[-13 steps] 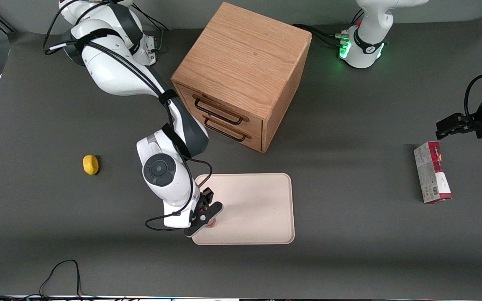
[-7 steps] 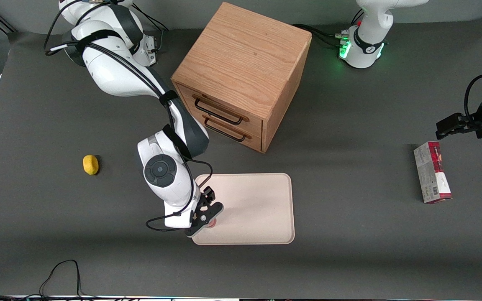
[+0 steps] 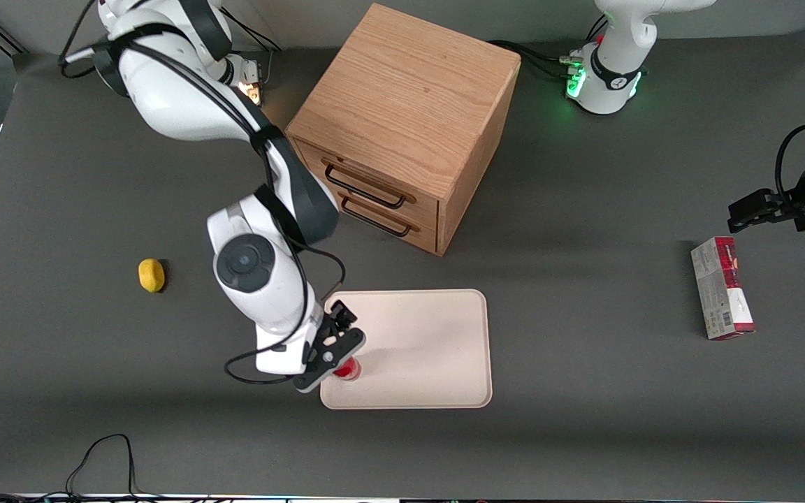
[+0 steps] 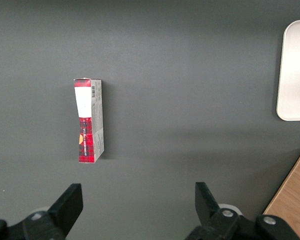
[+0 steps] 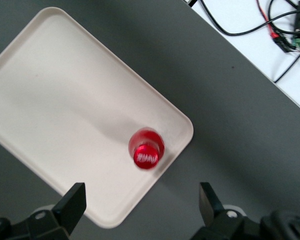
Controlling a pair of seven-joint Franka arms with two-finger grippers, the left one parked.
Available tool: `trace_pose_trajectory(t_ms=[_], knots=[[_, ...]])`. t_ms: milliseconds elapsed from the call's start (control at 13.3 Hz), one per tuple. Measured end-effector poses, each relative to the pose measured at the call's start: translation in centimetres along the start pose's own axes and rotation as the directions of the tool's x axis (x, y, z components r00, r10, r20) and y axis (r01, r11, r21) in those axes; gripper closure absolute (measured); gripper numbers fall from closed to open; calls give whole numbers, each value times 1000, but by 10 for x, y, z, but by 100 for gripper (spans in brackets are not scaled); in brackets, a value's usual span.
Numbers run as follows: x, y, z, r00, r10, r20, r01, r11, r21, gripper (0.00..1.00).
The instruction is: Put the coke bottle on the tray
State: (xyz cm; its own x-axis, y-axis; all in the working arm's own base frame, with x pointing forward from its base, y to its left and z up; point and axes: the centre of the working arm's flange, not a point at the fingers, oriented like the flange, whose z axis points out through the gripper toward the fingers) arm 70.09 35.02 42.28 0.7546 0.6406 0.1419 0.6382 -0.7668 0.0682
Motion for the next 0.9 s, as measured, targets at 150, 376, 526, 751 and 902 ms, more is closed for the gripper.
trace_pose_trajectory(t_ms=[150,376,526,751,902], knots=[[-14,8,-61,1000,15,22,-15,1000,-14,0],[-45,30,-121,989,109,102,-105,994,-41,0],[-66,48,-145,975,171,145,-164,985,-57,0],[-103,90,-166,951,264,161,-254,964,-79,0],[-141,134,-179,929,344,137,-338,939,-66,0]])
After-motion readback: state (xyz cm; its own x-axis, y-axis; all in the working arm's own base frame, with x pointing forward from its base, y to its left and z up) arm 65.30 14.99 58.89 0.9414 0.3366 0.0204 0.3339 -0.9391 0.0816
